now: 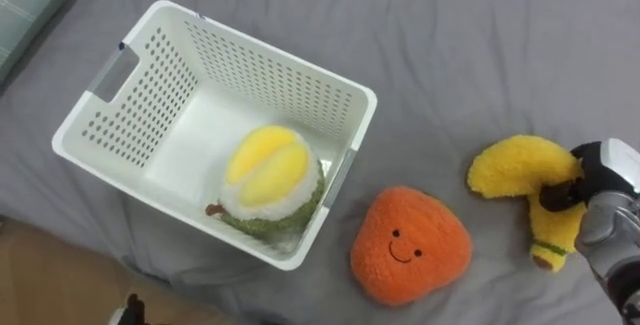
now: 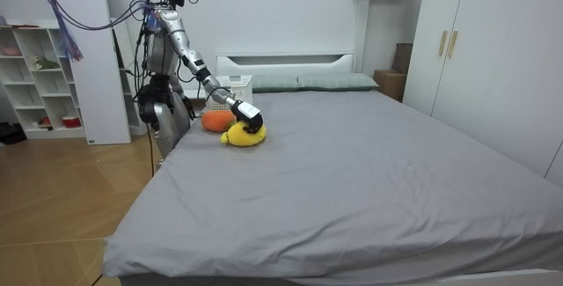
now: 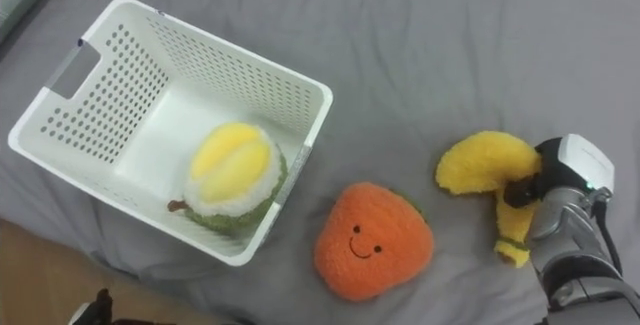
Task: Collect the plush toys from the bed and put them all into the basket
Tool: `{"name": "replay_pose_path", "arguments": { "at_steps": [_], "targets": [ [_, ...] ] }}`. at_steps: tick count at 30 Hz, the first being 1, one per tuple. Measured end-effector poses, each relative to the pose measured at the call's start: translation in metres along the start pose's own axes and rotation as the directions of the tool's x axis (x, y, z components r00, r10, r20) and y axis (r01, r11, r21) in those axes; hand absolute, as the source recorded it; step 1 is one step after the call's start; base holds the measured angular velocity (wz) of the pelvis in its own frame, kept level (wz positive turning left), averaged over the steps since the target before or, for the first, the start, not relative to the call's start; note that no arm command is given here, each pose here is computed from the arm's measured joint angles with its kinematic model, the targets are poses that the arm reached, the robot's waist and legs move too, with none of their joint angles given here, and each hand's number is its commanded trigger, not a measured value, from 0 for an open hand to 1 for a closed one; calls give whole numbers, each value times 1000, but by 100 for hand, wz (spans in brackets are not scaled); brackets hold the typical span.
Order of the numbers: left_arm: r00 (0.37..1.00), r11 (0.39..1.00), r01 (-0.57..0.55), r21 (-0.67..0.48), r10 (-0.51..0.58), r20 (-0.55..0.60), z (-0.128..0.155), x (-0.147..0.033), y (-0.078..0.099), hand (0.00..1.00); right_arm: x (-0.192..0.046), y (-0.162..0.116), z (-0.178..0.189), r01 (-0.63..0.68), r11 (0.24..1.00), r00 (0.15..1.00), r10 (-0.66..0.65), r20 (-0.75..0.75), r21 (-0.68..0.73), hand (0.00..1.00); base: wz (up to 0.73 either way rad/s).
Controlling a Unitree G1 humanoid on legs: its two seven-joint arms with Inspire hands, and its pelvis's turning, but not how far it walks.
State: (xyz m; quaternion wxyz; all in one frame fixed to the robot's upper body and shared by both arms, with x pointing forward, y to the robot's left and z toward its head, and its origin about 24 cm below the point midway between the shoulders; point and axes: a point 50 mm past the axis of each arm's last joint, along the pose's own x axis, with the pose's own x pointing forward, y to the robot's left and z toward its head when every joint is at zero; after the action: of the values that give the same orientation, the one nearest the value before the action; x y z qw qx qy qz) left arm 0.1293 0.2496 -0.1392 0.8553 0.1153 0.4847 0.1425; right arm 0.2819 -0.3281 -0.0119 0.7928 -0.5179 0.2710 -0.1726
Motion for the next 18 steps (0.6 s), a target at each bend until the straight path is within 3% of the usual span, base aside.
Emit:
{"name": "replay_pose_path", "arguments": {
  "at_steps": [5,9,18],
  "targets": [
    [999,1000,-17,-15,17,-30,-12,-2,4,0,1,-5,14,29,998,996,-25,82,-51,100,-7],
    [997,998,-43,-39,40,-67,-28,-7,11,0,0,-33,62,143,988,950,-154,270,61,100,-10],
    [987,995,-87,-53,79,-140,-57,-17,23,0,-31,-60,106,184,965,832,-254,494,186,100,-7]
  ]
}}
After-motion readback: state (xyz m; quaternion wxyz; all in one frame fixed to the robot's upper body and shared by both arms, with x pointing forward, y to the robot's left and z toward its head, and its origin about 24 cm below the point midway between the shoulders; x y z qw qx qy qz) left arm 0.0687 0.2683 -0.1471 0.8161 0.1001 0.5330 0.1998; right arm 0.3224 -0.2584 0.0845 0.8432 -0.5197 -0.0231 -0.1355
